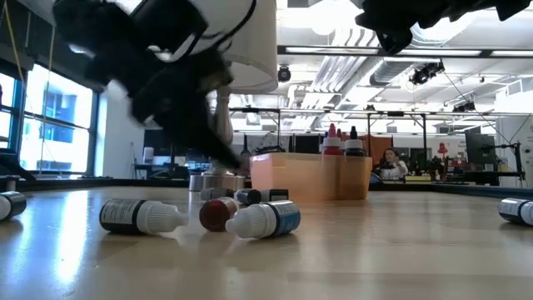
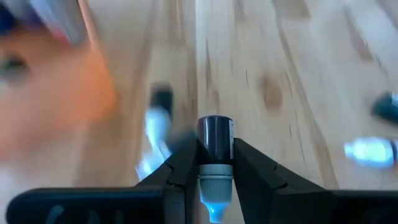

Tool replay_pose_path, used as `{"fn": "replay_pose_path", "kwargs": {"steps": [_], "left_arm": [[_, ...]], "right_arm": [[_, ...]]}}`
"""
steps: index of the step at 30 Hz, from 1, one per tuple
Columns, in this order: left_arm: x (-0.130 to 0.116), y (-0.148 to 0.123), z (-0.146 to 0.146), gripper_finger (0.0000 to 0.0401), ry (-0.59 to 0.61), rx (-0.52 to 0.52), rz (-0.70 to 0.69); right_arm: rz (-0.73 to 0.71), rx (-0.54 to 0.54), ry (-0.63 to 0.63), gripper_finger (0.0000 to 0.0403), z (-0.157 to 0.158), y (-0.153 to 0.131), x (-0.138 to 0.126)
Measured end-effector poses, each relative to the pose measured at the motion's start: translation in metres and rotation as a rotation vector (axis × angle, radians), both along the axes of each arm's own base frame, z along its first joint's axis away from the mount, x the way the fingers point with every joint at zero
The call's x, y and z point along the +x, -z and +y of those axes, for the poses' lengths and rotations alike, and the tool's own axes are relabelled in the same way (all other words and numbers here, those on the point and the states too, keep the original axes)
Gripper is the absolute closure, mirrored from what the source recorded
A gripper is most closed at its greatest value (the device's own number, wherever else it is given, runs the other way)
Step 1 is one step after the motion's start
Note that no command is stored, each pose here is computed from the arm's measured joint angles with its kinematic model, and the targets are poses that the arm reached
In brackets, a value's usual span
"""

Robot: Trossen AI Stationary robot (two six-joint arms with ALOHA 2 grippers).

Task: Pick & Place food coloring
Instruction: Put the bottom small red food coloring bottle into the orange bin

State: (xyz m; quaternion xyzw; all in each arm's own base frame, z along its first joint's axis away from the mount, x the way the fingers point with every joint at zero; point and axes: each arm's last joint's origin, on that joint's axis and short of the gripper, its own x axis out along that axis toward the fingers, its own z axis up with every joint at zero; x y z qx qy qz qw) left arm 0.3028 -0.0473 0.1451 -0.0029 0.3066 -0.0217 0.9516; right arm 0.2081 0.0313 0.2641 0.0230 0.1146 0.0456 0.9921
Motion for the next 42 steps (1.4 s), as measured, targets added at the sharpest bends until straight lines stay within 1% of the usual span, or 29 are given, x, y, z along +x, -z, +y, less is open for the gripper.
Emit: {"fn": "replay_pose_path", "kwargs": {"steps": [3,6,9,11,13,16,18,20,23,25,36,39,42], "left_arm": [[0.019,-0.025,0.000,0.0323,0.004,0.095,-0.072],[0.035,-0.049,0.010,0.0320,-0.056,0.202,-0.067],[0.047,-0.072,0.030,0.0311,-0.150,0.230,-0.044],[0.054,-0.077,0.046,0.0307,-0.204,0.216,-0.025],[0.056,-0.075,0.061,0.0305,-0.226,0.199,0.006],[0.060,-0.069,0.079,0.0303,-0.234,0.162,0.011],[0.063,-0.058,0.089,0.0303,-0.246,0.153,0.042],[0.064,-0.045,0.097,0.0303,-0.264,0.154,0.093],[0.068,-0.035,0.104,0.0302,-0.283,0.155,0.097],[0.067,-0.029,0.107,0.0302,-0.289,0.153,0.124],[0.072,-0.030,0.109,0.0299,-0.272,0.177,0.093],[0.075,-0.035,0.109,0.0283,-0.266,0.183,0.086],[0.078,-0.041,0.109,0.0255,-0.245,0.188,0.080]], "right_arm": [[-0.002,0.000,0.004,0.0291,0.000,0.000,0.000],[-0.002,0.001,0.035,0.0291,-0.001,0.000,0.000],[0.000,0.015,0.065,0.0291,-0.002,0.000,0.000],[0.000,0.020,0.066,0.0291,-0.002,0.000,0.000],[0.001,0.020,0.066,0.0291,-0.002,0.000,0.000],[0.002,0.019,0.066,0.0291,-0.002,0.000,0.000],[0.003,0.019,0.066,0.0291,-0.002,0.000,0.000],[0.008,0.018,0.066,0.0291,-0.002,0.001,0.000],[0.009,0.018,0.066,0.0291,-0.002,0.001,0.000],[0.009,0.018,0.066,0.0291,-0.002,0.001,0.000],[0.009,0.018,0.066,0.0291,-0.002,0.001,0.000],[0.009,0.018,0.066,0.0291,-0.002,0.001,0.000],[0.009,0.018,0.066,0.0291,-0.002,0.001,0.000]]}}
